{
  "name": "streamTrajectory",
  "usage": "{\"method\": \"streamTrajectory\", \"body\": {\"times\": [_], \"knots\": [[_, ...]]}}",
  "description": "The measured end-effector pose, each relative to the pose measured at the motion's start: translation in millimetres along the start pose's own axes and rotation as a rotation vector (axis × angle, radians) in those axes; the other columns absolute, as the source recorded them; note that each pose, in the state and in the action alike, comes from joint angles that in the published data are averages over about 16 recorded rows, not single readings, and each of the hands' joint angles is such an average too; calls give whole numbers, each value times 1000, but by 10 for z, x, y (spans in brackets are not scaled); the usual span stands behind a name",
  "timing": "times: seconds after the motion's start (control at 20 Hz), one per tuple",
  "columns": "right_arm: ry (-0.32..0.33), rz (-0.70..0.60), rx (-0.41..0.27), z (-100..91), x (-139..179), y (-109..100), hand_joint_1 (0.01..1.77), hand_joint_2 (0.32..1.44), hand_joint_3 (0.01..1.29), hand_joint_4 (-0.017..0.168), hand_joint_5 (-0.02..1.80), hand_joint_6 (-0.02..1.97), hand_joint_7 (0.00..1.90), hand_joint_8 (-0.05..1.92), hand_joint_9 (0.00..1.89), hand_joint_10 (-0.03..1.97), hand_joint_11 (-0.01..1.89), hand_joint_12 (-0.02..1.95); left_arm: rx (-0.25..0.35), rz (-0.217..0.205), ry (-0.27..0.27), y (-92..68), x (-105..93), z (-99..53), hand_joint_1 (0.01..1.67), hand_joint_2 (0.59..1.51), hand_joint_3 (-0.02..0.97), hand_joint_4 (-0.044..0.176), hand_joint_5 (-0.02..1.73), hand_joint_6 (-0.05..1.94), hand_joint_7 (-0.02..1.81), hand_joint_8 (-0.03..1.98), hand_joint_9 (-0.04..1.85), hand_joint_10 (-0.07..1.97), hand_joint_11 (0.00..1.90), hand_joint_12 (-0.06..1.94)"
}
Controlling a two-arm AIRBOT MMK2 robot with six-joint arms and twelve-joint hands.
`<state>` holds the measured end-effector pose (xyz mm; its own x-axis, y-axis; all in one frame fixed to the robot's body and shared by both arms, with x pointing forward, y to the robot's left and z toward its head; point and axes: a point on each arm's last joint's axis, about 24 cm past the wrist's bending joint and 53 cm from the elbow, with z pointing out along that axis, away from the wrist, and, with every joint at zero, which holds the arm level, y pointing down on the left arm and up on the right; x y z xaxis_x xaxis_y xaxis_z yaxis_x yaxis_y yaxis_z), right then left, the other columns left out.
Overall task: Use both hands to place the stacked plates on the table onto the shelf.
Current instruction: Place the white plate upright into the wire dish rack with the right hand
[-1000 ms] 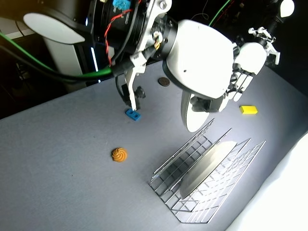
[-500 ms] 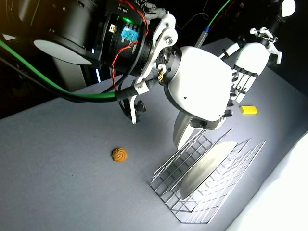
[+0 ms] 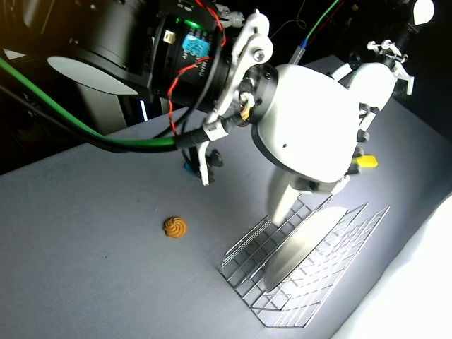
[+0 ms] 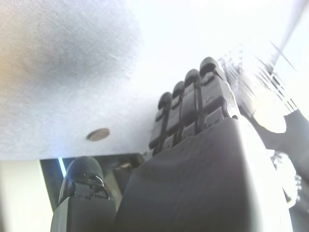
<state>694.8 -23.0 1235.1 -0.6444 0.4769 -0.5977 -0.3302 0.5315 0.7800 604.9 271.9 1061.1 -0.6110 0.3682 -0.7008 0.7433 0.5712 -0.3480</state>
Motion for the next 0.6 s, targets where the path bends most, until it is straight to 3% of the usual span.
{"method": "streamTrajectory", "body": {"times": [0.3,0.6], "knots": [[-11,0,15,72,-31,-87,1273,995,16,-7,1012,817,1092,882,1213,623,954,1217,0,-2,5,0,17,2,16,1119,13,2,20,14,14,-2,17,5,22,12],[-3,3,37,175,36,-212,1290,995,16,-7,1005,804,1099,867,1199,659,959,1214,2,-4,10,1,36,15,16,1118,12,2,20,14,14,-2,17,5,22,11]]}}
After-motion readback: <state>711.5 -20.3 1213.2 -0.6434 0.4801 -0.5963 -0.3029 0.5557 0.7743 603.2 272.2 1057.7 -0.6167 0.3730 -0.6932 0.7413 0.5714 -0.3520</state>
